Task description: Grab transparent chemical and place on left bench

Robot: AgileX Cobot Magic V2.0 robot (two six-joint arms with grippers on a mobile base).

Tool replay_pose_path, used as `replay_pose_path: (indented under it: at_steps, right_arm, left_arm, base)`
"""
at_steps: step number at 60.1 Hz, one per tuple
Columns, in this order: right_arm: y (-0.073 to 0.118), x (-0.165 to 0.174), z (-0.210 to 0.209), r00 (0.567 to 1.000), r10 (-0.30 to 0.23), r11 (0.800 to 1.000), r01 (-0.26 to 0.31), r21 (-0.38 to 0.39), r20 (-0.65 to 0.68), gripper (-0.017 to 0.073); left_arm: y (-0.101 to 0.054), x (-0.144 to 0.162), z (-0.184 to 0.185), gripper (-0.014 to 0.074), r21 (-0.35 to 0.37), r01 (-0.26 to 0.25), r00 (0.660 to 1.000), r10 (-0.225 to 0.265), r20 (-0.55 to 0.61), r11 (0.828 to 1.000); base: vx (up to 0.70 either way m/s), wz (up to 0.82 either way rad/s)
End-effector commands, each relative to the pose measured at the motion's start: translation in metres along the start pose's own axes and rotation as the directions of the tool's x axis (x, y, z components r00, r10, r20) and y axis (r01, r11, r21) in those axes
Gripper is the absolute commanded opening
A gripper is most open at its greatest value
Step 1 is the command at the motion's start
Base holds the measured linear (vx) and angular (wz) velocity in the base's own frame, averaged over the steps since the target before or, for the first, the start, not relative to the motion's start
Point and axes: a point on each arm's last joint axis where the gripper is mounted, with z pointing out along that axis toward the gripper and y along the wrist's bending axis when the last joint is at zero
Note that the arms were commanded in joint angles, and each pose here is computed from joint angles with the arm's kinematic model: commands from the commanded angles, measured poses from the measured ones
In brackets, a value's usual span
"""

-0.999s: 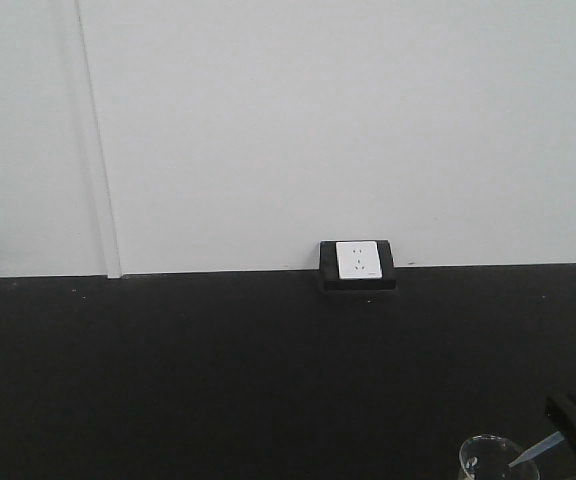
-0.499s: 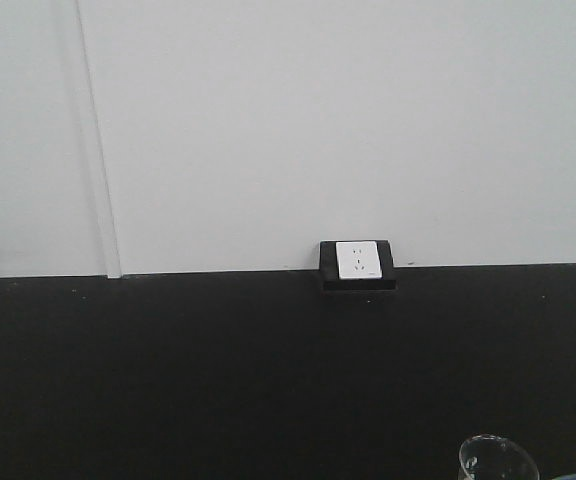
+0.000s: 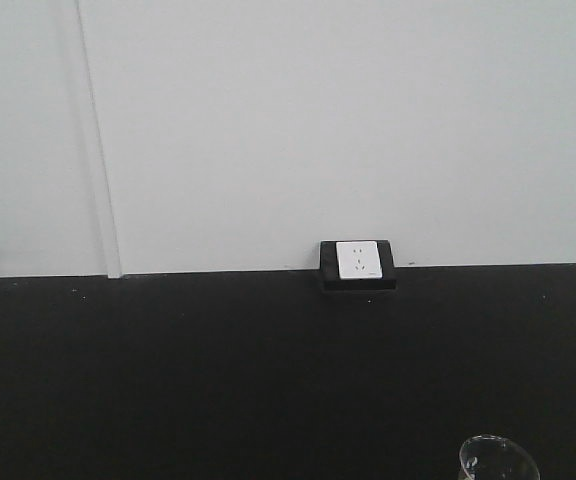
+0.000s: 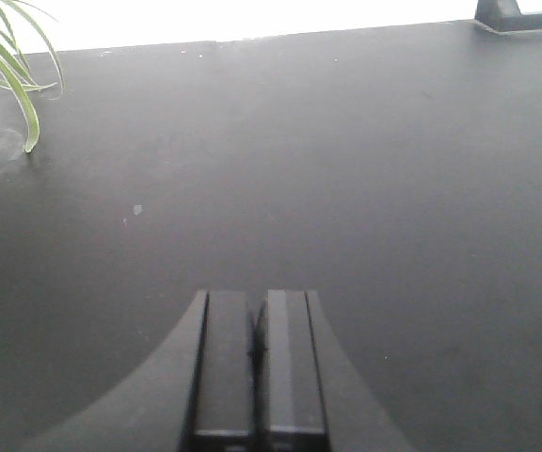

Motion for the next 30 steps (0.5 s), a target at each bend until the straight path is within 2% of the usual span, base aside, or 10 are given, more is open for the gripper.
replay_pose_path:
  at_steps: [1, 30]
  right_arm:
    - [-0.0023, -0.0094, -0.0007, 1.0, -0.019, 1.0, 0.019, 0.018, 0.018, 0.0073]
    - [-0.0024, -0.0095, -0.0007, 1.0, -0.02, 1.0, 0.02, 0.019, 0.018, 0.0073]
  left_arm:
    - [0.0001, -0.0028, -0.0013, -0.0003, -0.002, 0.009, 0.997, -0.009, 0.081, 1.0]
    - [0.0001, -0.0028, -0.0013, -0.0003, -0.002, 0.009, 0.997, -0.009, 0.081, 1.0]
  base:
    - [0.0, 0.0]
    - [0.0, 0.01]
